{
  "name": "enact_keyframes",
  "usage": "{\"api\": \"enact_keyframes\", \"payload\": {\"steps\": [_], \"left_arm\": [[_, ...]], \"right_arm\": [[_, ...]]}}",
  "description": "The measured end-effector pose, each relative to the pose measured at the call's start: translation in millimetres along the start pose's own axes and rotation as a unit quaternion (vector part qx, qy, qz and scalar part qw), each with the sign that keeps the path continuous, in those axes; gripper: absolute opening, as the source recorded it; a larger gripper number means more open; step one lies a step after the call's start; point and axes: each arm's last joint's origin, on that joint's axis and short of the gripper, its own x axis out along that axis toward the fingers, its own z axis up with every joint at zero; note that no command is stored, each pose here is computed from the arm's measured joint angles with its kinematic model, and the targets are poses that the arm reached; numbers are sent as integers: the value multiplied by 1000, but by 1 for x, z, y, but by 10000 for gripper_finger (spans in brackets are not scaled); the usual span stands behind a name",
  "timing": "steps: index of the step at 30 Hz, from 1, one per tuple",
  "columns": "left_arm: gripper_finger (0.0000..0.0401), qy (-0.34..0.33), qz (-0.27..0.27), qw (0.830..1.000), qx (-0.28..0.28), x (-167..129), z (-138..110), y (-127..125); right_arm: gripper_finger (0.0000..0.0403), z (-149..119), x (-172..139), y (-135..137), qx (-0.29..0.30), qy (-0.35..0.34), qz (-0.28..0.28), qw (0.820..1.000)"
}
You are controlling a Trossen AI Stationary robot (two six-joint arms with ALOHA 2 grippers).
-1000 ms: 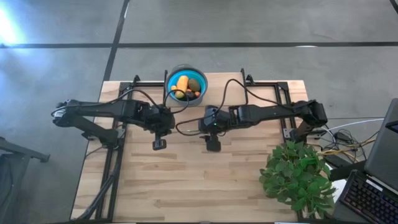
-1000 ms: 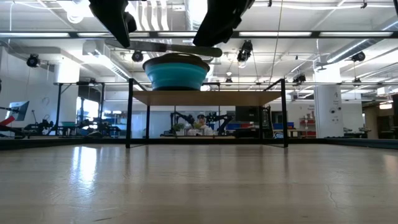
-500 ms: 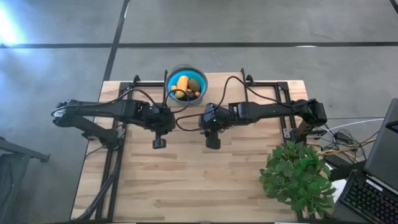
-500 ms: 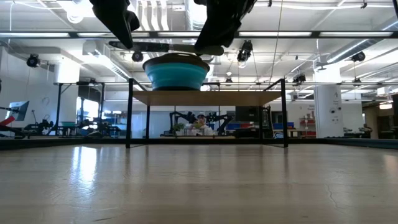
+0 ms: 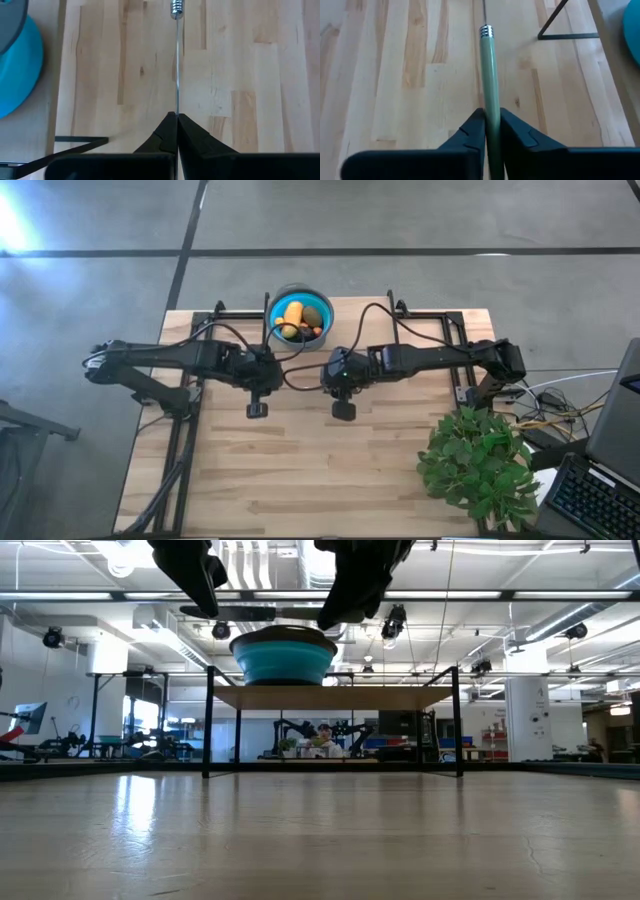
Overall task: Pick & Place Fruit
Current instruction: Put the table knife on the shelf
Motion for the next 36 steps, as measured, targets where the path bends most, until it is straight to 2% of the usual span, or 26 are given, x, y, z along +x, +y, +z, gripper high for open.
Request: {"api": "enact_keyframes", "payload": {"steps": [4, 12, 17, 28, 32, 36], "left_arm": [[6, 0, 2, 1000, 1, 0, 0, 0], [16, -5, 23, 1000, -1, 1, 1, 1], [59, -16, 30, 999, -6, 3, 2, 2], [175, -19, 51, 999, -3, 2, 3, 3], [198, -18, 67, 998, -3, 2, 3, 4], [201, -18, 68, 998, 1, 2, 2, 4]], "right_arm": [[24, 0, 0, 0, 1, 0, 0, 1000], [25, -1, 0, 1, 42, 7, 7, 999], [25, -3, 0, 1, 69, 16, 9, 997], [25, -8, -1, 0, 90, 43, 3, 995], [25, -12, -3, 0, 89, 61, 0, 994], [25, -15, -6, 0, 88, 78, -2, 993]]}}
